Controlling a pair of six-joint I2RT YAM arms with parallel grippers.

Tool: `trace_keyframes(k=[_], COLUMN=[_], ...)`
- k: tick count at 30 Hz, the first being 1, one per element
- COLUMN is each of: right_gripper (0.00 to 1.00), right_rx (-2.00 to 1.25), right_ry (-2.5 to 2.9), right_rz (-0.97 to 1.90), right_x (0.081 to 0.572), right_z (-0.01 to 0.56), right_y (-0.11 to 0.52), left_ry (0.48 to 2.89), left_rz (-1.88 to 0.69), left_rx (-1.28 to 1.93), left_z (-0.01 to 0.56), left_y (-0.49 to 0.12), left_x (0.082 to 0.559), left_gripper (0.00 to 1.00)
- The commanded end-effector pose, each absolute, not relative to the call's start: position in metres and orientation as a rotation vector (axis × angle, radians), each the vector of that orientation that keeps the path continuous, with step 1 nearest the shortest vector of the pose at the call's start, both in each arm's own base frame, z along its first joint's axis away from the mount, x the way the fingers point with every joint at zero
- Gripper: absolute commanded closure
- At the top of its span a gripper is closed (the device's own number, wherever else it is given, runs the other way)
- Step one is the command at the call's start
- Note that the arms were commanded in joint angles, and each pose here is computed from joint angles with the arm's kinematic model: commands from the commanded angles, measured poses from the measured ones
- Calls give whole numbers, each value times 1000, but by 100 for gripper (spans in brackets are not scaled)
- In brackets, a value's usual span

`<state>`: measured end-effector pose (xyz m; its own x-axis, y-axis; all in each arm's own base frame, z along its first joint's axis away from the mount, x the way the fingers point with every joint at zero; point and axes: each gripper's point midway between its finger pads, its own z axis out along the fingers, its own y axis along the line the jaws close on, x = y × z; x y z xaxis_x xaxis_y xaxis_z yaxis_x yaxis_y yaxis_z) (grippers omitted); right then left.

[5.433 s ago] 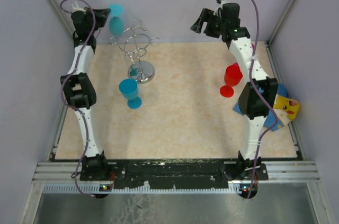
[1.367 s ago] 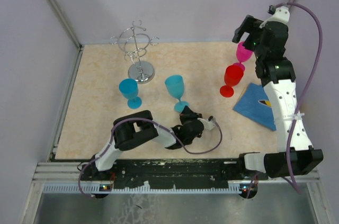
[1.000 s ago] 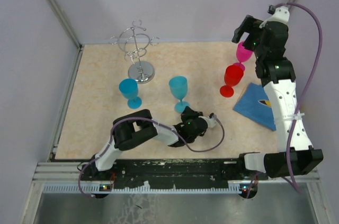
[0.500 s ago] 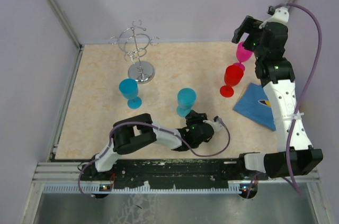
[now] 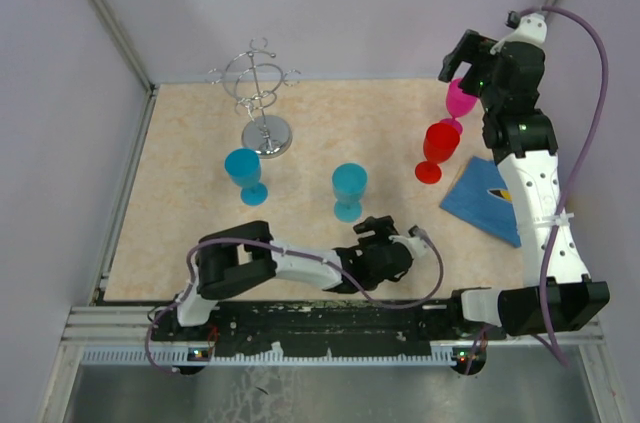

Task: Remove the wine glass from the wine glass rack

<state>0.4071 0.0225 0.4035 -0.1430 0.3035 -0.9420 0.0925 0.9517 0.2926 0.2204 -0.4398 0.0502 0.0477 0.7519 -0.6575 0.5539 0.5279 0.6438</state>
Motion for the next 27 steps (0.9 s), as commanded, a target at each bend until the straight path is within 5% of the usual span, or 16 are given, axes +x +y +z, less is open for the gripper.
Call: trace_keyframes(k=[1,8,12,18,27], right_gripper=[8,8,8,7,1], right_rx=[286,271,250,142,92], right_ry=[1661,1684,1703,1745,1846], right_rz=[181,206,244,322,399], right_x=[404,411,417,437,473], right_z=[425,421,419,417,404], right_y=[19,25,32,53,71], left_ry=[1681,1540,1601,1551,1674], left_rz=[-72,-333,-359,-88,-44], left_rx=[1082,824,586,77,-270], left_z=[102,264,321,412,407], left_y=[-457,-438,-372,-175,-15], left_x=[191,198,280,413,513], left_gripper=[20,13,12,6,3])
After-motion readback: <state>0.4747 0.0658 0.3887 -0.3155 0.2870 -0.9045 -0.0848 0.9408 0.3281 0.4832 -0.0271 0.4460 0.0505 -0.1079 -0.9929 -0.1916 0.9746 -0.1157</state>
